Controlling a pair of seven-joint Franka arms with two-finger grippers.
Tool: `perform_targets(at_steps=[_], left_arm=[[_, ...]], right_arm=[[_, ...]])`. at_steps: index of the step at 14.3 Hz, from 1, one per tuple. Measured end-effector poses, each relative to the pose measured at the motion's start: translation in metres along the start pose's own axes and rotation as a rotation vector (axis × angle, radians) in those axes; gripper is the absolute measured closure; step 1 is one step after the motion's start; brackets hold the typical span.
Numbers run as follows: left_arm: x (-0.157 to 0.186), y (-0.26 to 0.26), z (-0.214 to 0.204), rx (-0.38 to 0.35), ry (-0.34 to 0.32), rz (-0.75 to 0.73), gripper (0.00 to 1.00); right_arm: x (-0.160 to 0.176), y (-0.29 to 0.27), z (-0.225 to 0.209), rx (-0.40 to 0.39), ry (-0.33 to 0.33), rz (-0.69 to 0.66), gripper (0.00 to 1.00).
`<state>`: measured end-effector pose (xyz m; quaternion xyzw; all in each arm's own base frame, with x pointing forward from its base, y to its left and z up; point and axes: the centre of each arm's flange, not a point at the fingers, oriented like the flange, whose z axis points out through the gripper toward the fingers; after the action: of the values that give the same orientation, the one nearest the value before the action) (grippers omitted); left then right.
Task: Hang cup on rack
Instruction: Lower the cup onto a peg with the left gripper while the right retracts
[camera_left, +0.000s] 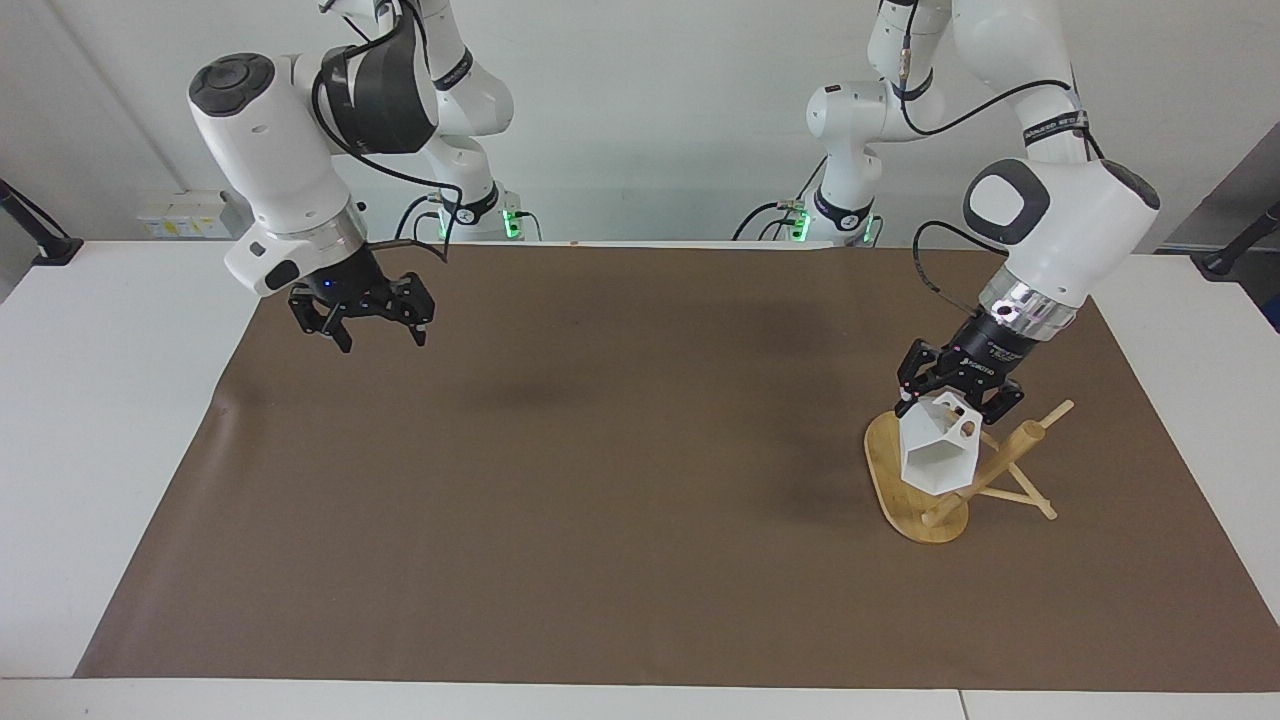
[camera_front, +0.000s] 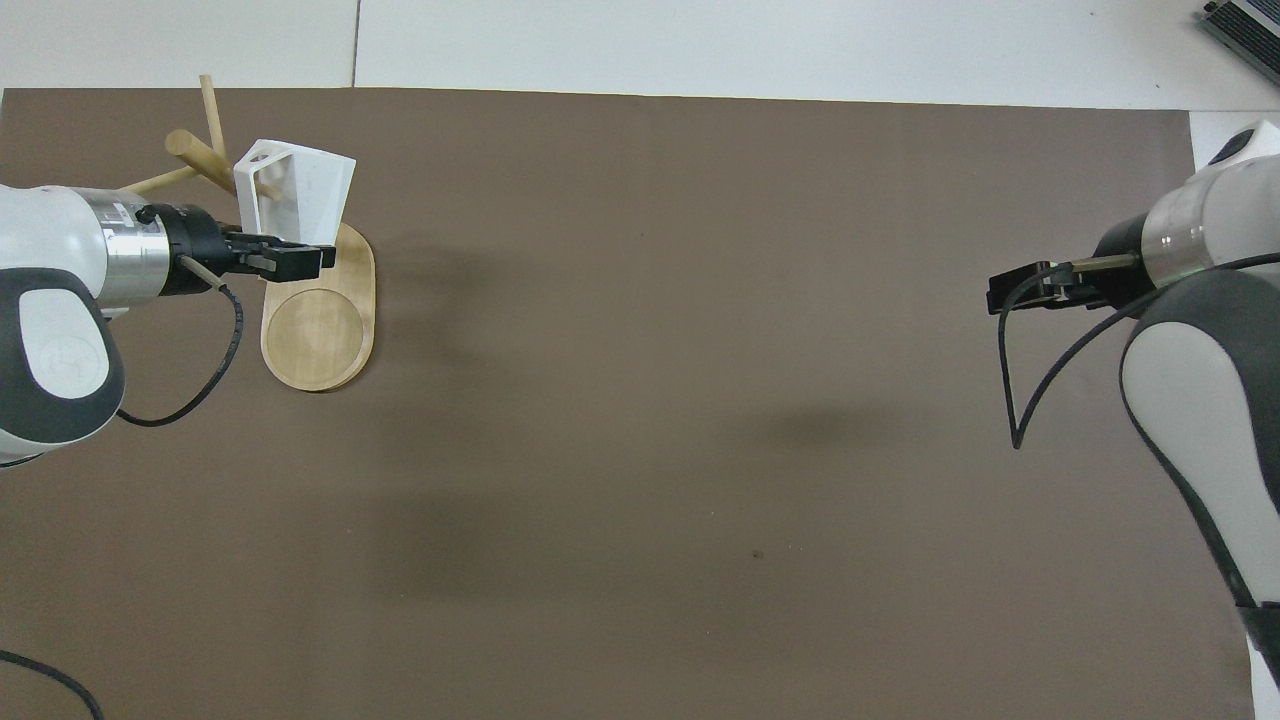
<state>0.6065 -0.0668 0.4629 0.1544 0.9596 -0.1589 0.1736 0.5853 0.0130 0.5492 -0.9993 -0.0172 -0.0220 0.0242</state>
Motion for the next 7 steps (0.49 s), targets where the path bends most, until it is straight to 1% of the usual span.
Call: perform_targets(at_steps=[4,7], left_arm=[[0.009,0.005,0.011,-0.016,-0.006,-0.07,0.32],[0.01,0.006,0.012,-0.018,-0.007,-0.082,0.32]], right_arm=[[-0.005,0.041,-0.01,-0.008,0.012,0.071,0.0],[-0.01,0.07,-0.015,-0.013,0.02,0.123,0.0]])
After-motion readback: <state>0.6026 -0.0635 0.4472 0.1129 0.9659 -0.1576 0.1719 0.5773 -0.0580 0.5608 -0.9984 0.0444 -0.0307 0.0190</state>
